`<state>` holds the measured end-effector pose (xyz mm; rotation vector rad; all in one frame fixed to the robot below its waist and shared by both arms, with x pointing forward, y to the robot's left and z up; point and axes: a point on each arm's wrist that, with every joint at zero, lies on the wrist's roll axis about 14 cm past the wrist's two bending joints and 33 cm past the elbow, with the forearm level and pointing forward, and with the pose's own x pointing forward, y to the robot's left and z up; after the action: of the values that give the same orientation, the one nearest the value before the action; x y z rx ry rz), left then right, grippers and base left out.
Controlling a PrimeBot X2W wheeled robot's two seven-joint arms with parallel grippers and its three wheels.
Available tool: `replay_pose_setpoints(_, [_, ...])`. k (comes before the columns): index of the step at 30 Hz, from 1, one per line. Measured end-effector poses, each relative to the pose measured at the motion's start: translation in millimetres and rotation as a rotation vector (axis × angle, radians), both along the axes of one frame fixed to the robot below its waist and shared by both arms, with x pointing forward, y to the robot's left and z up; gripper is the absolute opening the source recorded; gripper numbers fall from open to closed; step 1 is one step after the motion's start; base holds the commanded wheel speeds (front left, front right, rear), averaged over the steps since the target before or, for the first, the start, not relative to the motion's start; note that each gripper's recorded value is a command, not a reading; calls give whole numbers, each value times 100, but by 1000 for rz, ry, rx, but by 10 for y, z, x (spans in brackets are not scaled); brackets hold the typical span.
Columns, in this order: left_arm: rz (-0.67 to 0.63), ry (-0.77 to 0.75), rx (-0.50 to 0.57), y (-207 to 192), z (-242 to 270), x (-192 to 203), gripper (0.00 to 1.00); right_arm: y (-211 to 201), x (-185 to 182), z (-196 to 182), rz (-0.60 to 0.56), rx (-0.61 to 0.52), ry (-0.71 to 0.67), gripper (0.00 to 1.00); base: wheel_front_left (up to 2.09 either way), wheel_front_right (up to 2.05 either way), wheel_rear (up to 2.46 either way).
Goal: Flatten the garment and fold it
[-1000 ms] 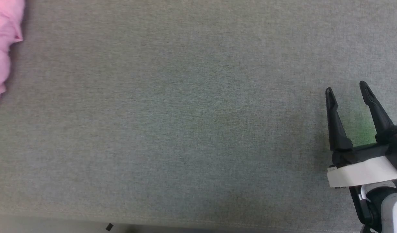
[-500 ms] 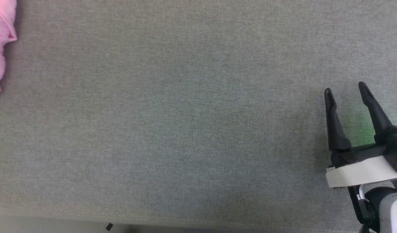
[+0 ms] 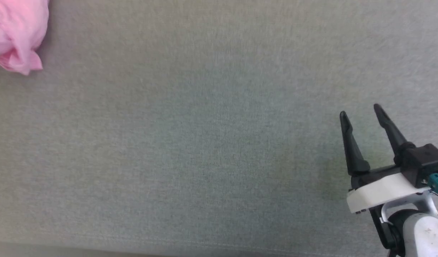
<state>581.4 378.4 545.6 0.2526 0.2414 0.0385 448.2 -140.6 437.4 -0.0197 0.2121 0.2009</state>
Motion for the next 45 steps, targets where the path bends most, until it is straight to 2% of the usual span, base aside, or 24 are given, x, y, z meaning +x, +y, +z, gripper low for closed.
replay_pose_setpoints(7, [-226, -237, 72, -727, 1069, 10, 0, -26, -110, 314, -11, 14, -67, 100, 0, 0, 0])
replay_pose_setpoints(13, [-401, -375, 56, -1496, 1784, -122, 0, -88, -232, 568, -35, 24, -129, 100, 0, 0, 0])
replay_pose_setpoints(15, [-448, -410, 36, -1770, 1940, -152, 0, -139, -276, 634, -51, 24, -147, 100, 0, 0, 0])
replay_pose_setpoints(16, [-506, -440, 4, -2101, 2063, -173, 0, -231, -327, 686, -77, 18, -160, 100, 0, 0, 0])
replay_pose_setpoints(25, [-755, -516, -177, -3533, 2266, -286, 0, -744, -463, 904, -223, 4, -239, 100, 0, 0, 0])
replay_pose_setpoints(28, [-824, -517, -242, -3937, 2186, -359, 0, -898, -519, 890, -268, -1, -240, 100, 0, 0, 0])
replay_pose_setpoints(31, [-866, -453, -298, -4219, 1833, -408, 0, -1021, -565, 836, -305, -6, -230, 100, 0, 0, 0])
replay_pose_setpoints(33, [-851, -329, -338, -4294, 1283, -415, 0, -1070, -580, 782, -320, -10, -219, 100, 0, 0, 0])
replay_pose_setpoints(37, [-817, -58, -331, -4256, 60, -655, 0, -1128, -584, 683, -337, -17, -193, 100, 0, 0, 0])
replay_pose_setpoints(41, [-757, 138, -312, -4018, -726, -967, 0, -1081, -544, 620, -323, -14, -176, 100, 0, 0, 0])
replay_pose_setpoints(42, [-752, 197, -301, -3964, -899, -1073, 47, -1052, -527, 604, -315, -13, -170, 100, 0, 0, 0])
replay_pose_setpoints(43, [-756, 265, -293, -3924, -1064, -1201, 100, -1014, -509, 587, -303, -12, -162, 100, 0, 0, 0])
replay_pose_setpoints(45, [-761, 334, -279, -3871, -1236, -1379, 100, -957, -479, 576, -286, -11, -157, 100, 0, 0, 0])
